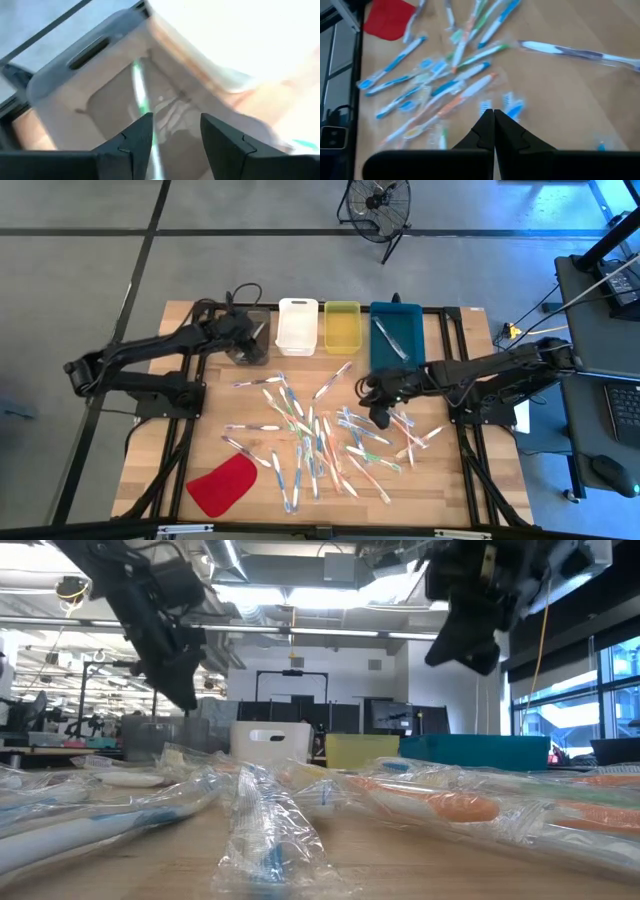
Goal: Pick & Place Toothbrushes
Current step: Put the orange toothbrush into the yellow bin
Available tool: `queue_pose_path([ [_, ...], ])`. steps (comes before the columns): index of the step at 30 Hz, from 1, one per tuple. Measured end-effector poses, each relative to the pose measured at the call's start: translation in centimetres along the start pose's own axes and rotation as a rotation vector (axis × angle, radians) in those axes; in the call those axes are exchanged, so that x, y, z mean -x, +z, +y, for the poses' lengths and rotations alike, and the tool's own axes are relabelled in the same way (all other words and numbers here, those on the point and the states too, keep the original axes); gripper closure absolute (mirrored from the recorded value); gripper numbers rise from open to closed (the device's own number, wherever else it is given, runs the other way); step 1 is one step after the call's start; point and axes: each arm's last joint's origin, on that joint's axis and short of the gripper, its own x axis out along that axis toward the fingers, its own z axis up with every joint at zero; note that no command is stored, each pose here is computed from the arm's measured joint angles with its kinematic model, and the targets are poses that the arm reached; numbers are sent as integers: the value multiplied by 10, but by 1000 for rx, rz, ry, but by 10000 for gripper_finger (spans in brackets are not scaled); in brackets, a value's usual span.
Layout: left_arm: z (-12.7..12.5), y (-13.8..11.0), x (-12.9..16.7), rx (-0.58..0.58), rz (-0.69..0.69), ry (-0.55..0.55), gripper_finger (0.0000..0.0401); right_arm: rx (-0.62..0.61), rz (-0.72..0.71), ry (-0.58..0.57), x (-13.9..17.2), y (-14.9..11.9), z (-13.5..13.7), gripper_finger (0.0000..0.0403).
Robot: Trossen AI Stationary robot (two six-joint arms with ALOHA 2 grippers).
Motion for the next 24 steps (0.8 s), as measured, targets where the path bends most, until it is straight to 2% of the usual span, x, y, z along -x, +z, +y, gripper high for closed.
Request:
queue_pose_path([
  [6,-21,-3,19,-40,-58,-132,250,25,17,-71,14,-2,28,399],
  [10,-38,-9,29,-72,-71,-209,253,11,55,-131,22,-9,37,399],
  [18,-70,-24,45,-164,-67,-346,253,-75,261,-329,24,-38,29,398],
  [24,-87,-35,56,-205,-69,-410,253,-133,420,-409,14,-53,26,397],
])
